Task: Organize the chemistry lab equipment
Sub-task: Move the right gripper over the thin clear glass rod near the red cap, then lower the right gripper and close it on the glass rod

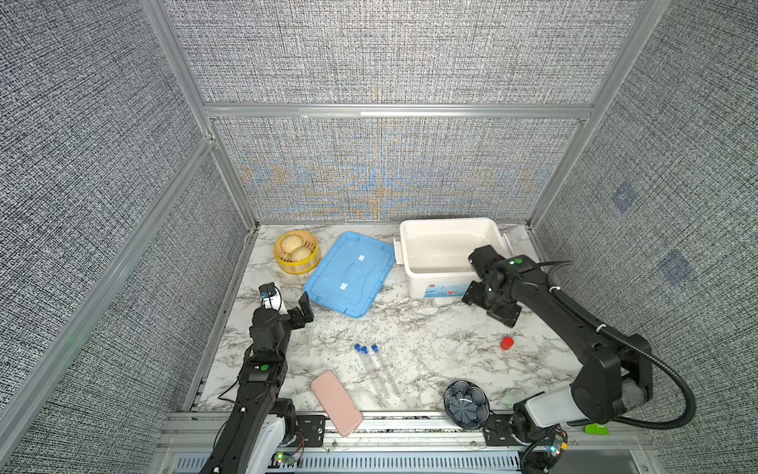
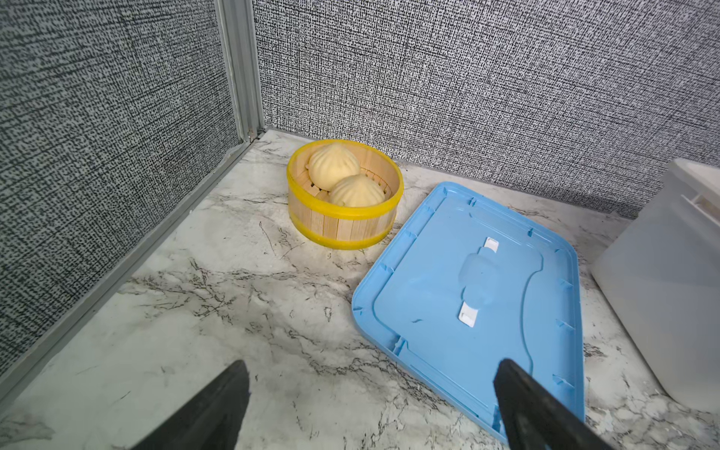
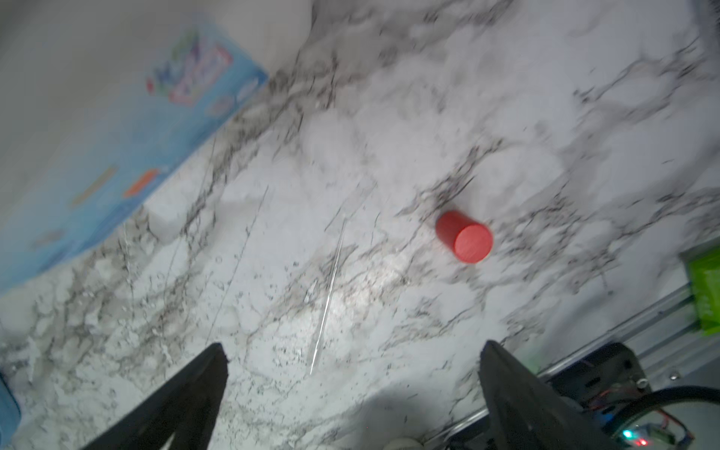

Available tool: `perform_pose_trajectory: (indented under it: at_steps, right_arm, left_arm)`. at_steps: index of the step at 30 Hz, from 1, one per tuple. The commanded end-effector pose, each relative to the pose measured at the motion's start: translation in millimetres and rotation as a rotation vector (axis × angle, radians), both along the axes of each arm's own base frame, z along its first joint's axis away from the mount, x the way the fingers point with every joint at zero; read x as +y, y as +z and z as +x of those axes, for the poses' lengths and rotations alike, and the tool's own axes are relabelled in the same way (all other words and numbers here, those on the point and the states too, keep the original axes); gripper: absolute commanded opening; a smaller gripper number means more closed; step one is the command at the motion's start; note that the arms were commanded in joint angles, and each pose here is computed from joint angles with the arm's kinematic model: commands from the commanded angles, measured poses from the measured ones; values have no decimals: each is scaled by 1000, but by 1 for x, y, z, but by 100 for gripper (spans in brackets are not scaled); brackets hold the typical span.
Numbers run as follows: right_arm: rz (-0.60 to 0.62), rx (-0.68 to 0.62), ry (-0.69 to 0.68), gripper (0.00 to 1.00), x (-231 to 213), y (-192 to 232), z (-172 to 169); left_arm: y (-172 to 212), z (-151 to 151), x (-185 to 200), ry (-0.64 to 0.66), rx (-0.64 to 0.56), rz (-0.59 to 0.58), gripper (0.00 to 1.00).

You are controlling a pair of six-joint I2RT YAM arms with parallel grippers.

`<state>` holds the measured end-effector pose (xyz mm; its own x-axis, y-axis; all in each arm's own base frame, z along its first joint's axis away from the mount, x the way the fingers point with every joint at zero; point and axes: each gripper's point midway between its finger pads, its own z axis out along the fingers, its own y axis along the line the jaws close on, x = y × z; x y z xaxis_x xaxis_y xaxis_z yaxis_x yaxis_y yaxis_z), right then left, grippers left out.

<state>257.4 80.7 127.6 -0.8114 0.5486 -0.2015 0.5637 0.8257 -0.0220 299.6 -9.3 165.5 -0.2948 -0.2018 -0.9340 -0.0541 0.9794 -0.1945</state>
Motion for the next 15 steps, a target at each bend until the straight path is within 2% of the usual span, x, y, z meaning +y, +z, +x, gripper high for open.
perform_pose_trajectory:
  at_steps: [1,8,12,15]
  right_arm:
    - [89,55,-78,94,30,-19,-21]
    - [58,65,-27,73,50,-55,-24]
    - [120,103,-47,73,62,-79,-30]
    - [164,160,-100,71,62,-105,-50]
  left_arm:
    - [5,0,-1,-7,-17,1,98]
    - [5,-1,0,2,-20,0,99]
    - [5,1,-1,-4,-16,0,99]
    - [6,1,-2,-12,-16,-1,99]
